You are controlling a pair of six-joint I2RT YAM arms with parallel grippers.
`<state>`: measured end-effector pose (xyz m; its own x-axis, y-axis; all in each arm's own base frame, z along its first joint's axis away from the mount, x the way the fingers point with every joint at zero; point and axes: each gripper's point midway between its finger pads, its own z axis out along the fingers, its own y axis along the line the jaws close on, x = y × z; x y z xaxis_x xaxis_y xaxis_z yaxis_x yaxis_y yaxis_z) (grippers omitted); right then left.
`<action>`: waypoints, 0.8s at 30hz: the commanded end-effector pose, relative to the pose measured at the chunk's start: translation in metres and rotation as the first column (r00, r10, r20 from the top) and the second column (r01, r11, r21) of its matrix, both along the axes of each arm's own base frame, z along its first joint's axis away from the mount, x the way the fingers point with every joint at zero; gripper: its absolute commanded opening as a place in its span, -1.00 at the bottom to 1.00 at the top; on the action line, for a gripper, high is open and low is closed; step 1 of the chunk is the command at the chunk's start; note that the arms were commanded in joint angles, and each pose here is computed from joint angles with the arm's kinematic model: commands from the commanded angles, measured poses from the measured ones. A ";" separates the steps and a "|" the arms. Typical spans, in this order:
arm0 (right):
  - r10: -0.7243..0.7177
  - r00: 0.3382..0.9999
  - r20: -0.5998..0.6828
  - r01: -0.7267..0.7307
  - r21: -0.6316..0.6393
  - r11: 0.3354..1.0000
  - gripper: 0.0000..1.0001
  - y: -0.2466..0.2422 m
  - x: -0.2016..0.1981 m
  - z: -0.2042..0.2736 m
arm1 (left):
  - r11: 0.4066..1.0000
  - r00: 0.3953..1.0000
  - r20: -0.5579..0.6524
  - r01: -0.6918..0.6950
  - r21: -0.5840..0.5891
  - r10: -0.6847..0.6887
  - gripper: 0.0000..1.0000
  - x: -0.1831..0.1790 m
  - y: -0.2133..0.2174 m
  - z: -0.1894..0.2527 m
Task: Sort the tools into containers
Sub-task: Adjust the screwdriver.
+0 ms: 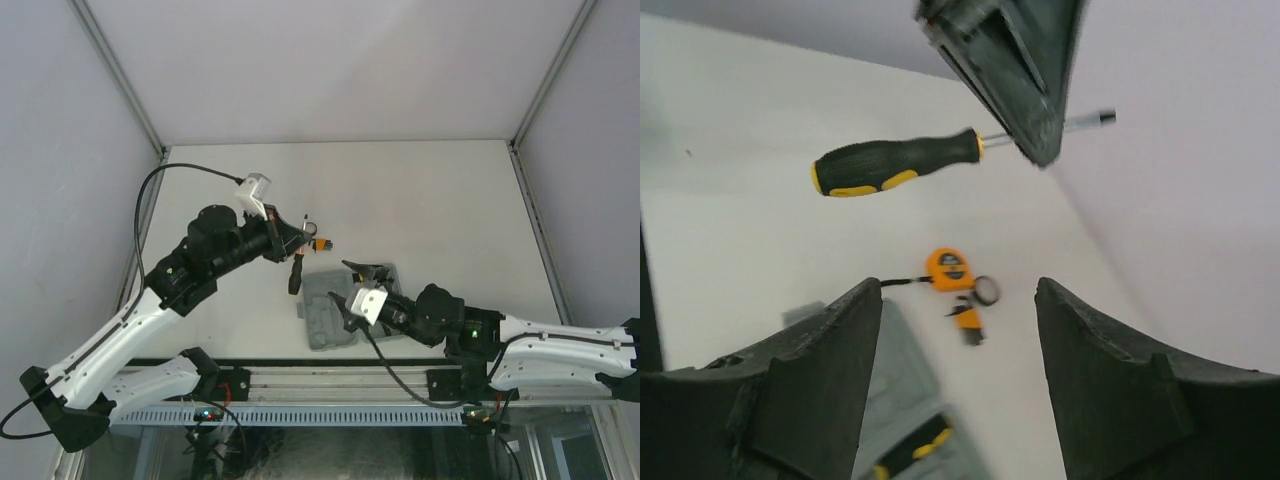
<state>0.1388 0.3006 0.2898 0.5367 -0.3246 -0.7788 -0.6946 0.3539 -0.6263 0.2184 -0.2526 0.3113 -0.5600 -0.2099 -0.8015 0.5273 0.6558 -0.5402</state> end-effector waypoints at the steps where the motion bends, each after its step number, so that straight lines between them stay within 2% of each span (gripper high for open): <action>1: -0.079 0.876 -0.476 0.229 0.266 0.936 0.23 -0.008 0.011 -0.003 | 0.999 0.997 0.066 -0.036 -0.011 0.036 -0.99 0.004 0.009 0.012; 4: -0.066 0.754 -0.653 0.328 0.288 0.900 0.22 -0.010 0.016 -0.019 | 0.999 0.997 0.063 -0.036 -0.006 0.036 -0.99 0.005 0.009 0.011; 6: -0.048 0.683 -0.729 0.367 0.285 0.886 0.22 -0.010 0.016 -0.027 | 0.999 0.997 0.065 -0.038 -0.007 0.038 -1.00 0.005 0.009 0.011; 11: -0.010 0.584 -0.812 0.435 0.302 0.849 0.25 -0.010 0.018 -0.031 | 0.999 0.997 0.070 -0.045 -0.003 0.045 -1.00 0.005 0.011 0.010; 16: 0.118 0.443 -0.889 0.569 0.380 0.730 0.24 -0.007 0.034 -0.017 | 0.999 0.997 0.072 -0.031 -0.012 0.032 -1.00 0.003 0.009 0.011; 18: 0.179 0.418 -0.891 0.573 0.412 0.708 0.24 -0.001 0.037 -0.010 | 0.999 0.997 0.075 -0.023 -0.024 0.025 -1.00 0.001 0.009 0.013; 22: 0.280 0.414 -0.866 0.563 0.486 0.668 0.29 0.011 0.042 0.009 | 0.999 0.997 0.080 -0.012 -0.044 0.015 -1.00 -0.001 0.007 0.014; 24: 0.319 0.399 -0.860 0.548 0.502 0.669 0.30 0.020 0.043 0.012 | 0.999 0.997 0.083 -0.005 -0.050 0.009 -1.00 -0.002 0.007 0.015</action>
